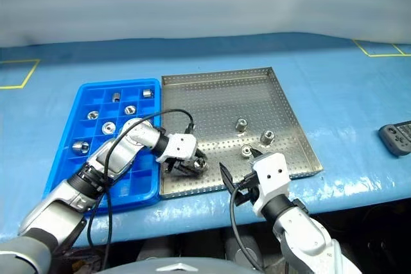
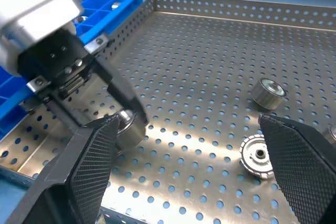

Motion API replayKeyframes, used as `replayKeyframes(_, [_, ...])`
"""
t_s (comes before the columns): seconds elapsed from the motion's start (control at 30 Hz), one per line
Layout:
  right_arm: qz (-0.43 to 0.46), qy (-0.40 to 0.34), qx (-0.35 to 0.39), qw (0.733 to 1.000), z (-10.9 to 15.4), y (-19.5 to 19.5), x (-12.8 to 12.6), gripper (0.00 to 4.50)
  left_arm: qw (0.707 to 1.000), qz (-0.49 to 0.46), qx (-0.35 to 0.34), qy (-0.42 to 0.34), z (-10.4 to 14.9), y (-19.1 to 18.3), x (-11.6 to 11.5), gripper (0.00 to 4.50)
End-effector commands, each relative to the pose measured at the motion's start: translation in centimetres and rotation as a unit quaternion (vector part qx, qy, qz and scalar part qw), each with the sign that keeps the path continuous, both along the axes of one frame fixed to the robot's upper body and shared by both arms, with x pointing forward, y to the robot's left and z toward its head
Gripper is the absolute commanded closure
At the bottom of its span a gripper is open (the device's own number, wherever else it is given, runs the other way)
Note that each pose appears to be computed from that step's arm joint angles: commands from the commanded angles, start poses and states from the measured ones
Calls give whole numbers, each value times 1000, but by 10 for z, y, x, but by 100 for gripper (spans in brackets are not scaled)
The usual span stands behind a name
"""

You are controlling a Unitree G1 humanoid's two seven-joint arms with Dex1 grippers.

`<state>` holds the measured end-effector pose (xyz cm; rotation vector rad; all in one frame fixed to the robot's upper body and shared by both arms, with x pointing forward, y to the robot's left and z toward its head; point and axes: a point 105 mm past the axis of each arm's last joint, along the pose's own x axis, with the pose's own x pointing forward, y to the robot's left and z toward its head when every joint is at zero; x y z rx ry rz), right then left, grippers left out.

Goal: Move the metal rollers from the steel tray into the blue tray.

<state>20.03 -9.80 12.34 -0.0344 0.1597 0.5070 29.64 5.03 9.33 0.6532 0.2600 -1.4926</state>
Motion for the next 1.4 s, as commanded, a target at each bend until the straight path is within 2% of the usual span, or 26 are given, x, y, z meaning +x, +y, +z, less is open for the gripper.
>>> replayKeyframes(0.03, [43,-19,3,999,12,9,4,0,986,127,-104,-26,40,15,16,282])
replayKeyframes(0.17, [99,-24,-5,995,14,19,14,0,950,255,-176,-42,53,45,12,282])
replayKeyframes(0.27, [153,-26,-14,988,15,30,22,0,894,383,-217,-84,60,74,9,282])
replayKeyframes(0.37, [189,-26,-11,981,17,39,29,0,843,469,-242,-105,62,98,-1,282])
replayKeyframes(0.57, [293,-32,-17,956,19,71,39,0,789,557,-233,-118,53,124,-30,282])
replayKeyframes(0.6, [311,-33,-23,950,19,77,40,0,773,579,-234,-115,50,130,-36,282])
replayKeyframes(0.8, [363,-42,-18,930,21,97,38,0,720,647,-226,-111,41,145,-58,282])
replayKeyframes(1.07, [392,-43,-9,919,19,106,33,0,704,669,-216,-104,32,149,-64,282])
replayKeyframes(1.4, [374,-41,-7,926,18,102,32,0,737,624,-236,-104,42,133,-49,282])
